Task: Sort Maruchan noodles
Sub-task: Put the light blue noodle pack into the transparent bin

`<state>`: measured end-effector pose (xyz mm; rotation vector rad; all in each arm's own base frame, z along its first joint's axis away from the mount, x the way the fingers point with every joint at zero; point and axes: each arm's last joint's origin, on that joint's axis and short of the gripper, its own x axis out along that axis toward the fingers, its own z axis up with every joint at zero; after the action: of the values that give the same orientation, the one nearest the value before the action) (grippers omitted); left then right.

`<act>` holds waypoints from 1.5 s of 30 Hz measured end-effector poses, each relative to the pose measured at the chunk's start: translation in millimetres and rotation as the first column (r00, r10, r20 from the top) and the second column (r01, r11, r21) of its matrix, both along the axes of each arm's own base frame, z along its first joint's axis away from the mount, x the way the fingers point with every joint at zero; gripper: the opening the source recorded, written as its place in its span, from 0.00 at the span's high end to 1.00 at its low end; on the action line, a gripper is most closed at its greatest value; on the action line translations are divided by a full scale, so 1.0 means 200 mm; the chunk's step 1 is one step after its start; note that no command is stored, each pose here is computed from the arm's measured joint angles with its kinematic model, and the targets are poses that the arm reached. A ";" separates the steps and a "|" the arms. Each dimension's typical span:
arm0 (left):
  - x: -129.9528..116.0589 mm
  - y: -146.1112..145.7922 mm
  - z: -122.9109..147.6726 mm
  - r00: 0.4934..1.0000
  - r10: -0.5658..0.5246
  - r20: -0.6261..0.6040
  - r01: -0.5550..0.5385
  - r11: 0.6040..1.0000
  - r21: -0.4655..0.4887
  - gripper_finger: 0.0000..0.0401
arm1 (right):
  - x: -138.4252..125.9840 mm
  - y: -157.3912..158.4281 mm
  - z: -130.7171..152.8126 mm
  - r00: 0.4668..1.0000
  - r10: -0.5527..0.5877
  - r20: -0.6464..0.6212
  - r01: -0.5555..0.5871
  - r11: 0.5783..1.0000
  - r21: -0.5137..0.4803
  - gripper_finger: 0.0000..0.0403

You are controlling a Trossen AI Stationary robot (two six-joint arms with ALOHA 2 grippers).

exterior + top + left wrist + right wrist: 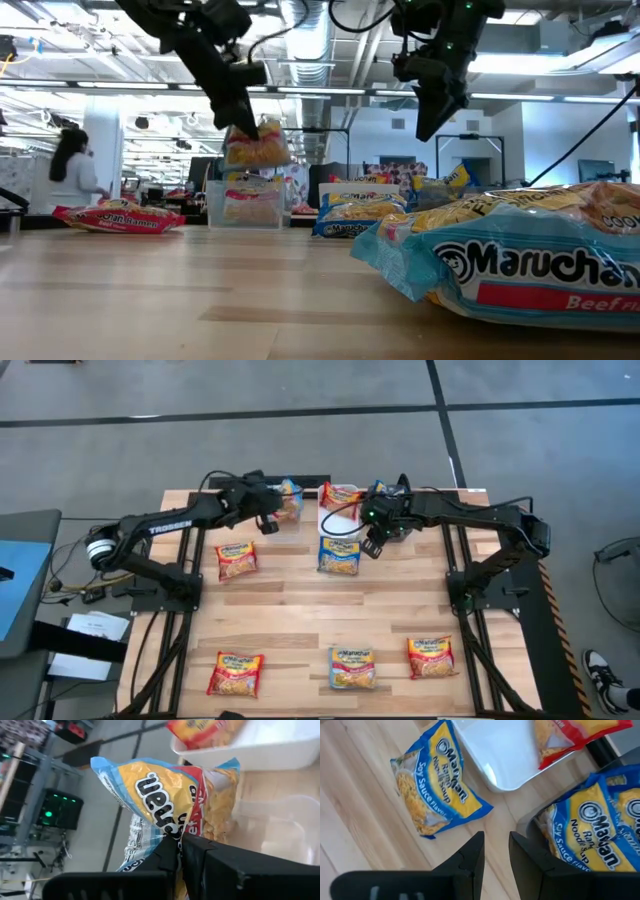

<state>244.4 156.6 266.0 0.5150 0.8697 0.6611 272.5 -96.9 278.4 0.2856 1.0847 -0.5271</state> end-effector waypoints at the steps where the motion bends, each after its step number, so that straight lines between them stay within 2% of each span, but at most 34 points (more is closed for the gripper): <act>1: 0.01 0.00 -0.02 1.000 -0.003 -0.014 0.003 1.000 -0.008 1.00 | 0.00 0.00 0.00 1.000 0.002 -0.004 -0.002 1.000 0.001 0.72; 6: 0.05 0.01 -0.10 0.997 -0.007 -0.073 0.004 0.999 -0.037 1.00 | -0.01 0.01 -0.04 1.000 0.003 -0.027 -0.003 1.000 0.011 0.72; 10: 0.07 0.02 -0.14 0.990 0.037 -0.132 -0.039 0.999 -0.010 1.00 | -0.02 0.01 -0.04 0.999 0.003 -0.034 -0.003 1.000 0.014 0.72; 16: 0.07 0.01 -0.15 0.990 0.048 -0.132 -0.051 0.999 -0.017 1.00 | -0.02 0.01 -0.04 0.999 0.024 -0.039 -0.024 1.000 0.007 0.72; 28: 0.08 -0.02 -0.17 0.971 0.012 -0.238 -0.008 1.000 0.017 1.00 | -0.02 0.03 -0.05 0.996 0.061 -0.061 -0.060 0.998 0.009 0.72; 40: 0.08 -0.03 -0.17 0.967 -0.036 -0.251 0.040 0.999 0.011 1.00 | 0.00 0.07 -0.05 0.994 0.088 -0.060 -0.087 0.996 0.009 0.72; 45: 0.11 -0.02 -0.22 0.944 -0.071 -0.323 0.083 0.996 0.023 1.00 | 0.00 0.07 -0.05 0.996 0.074 -0.055 -0.073 0.997 0.014 0.72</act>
<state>265.8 153.0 222.5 0.6996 1.1405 0.5284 272.1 -82.4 269.4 0.2419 1.1481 -0.4653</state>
